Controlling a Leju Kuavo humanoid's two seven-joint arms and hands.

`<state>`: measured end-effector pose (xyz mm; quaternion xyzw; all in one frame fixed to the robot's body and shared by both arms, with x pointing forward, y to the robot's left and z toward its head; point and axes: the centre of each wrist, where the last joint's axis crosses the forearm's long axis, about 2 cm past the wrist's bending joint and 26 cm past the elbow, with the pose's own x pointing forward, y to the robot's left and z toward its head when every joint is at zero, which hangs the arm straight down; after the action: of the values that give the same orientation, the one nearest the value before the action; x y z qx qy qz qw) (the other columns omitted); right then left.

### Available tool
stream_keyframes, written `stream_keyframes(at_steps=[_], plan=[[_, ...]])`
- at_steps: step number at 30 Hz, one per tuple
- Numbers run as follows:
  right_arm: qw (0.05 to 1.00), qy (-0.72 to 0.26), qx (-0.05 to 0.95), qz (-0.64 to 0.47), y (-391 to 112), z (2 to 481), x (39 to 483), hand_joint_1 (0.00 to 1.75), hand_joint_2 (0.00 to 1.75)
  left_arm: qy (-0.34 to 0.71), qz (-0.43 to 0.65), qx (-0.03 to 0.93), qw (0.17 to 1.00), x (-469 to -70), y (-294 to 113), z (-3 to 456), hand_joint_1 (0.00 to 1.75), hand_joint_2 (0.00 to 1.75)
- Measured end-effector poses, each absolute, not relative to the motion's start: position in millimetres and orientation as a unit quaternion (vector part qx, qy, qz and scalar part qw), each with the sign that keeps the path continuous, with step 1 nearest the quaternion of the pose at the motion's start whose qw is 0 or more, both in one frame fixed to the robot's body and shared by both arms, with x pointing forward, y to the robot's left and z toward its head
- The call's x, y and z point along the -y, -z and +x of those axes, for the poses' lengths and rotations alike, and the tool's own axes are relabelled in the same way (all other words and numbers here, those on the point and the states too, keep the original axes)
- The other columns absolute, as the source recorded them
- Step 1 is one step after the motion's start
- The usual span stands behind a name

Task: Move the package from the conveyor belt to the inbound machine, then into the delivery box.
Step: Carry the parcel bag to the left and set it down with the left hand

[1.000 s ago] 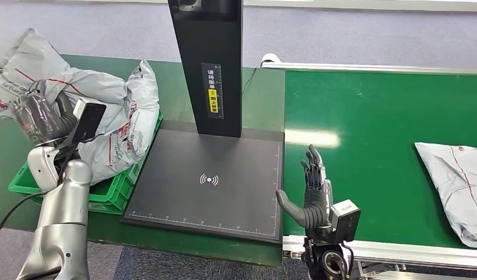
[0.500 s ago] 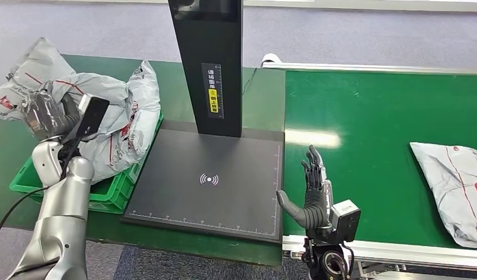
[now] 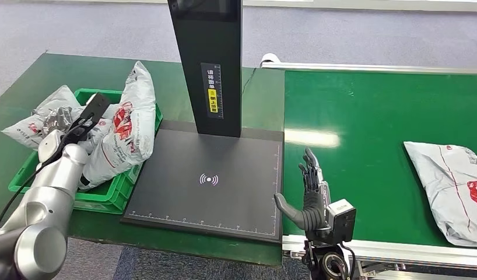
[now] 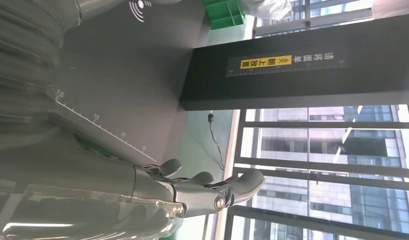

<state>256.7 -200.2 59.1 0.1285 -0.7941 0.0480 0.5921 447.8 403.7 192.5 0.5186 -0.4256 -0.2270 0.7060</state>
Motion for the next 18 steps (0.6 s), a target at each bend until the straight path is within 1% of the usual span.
stream_keyframes(at_steps=[5, 11, 12, 15, 16, 18], plan=[[0.59, -0.053, 0.795, 0.13, -62, 263, 199, 0.0, 1.75, 0.293, 0.47, 0.374, 0.744, -405, -193, 451, 1.75, 1.75], [0.593, -0.053, 0.793, 0.13, -64, 267, 197, 0.0, 1.75, 0.327, 0.444, 0.34, 0.761, -406, -195, 454, 1.75, 1.75], [0.594, -0.052, 0.792, 0.13, -64, 268, 197, 0.0, 1.75, 0.332, 0.438, 0.336, 0.765, -405, -195, 454, 1.68, 1.75], [0.596, -0.051, 0.791, 0.13, -63, 268, 196, 0.0, 1.75, 0.344, 0.42, 0.326, 0.774, -405, -196, 455, 0.37, 1.75], [0.596, -0.051, 0.791, 0.129, -63, 268, 196, 0.0, 1.75, 0.344, 0.418, 0.325, 0.775, -405, -196, 455, 0.0, 1.75], [0.598, -0.051, 0.79, 0.128, -62, 268, 196, 0.0, 1.75, 0.335, 0.431, 0.328, 0.771, -404, -195, 455, 0.0, 1.75]])
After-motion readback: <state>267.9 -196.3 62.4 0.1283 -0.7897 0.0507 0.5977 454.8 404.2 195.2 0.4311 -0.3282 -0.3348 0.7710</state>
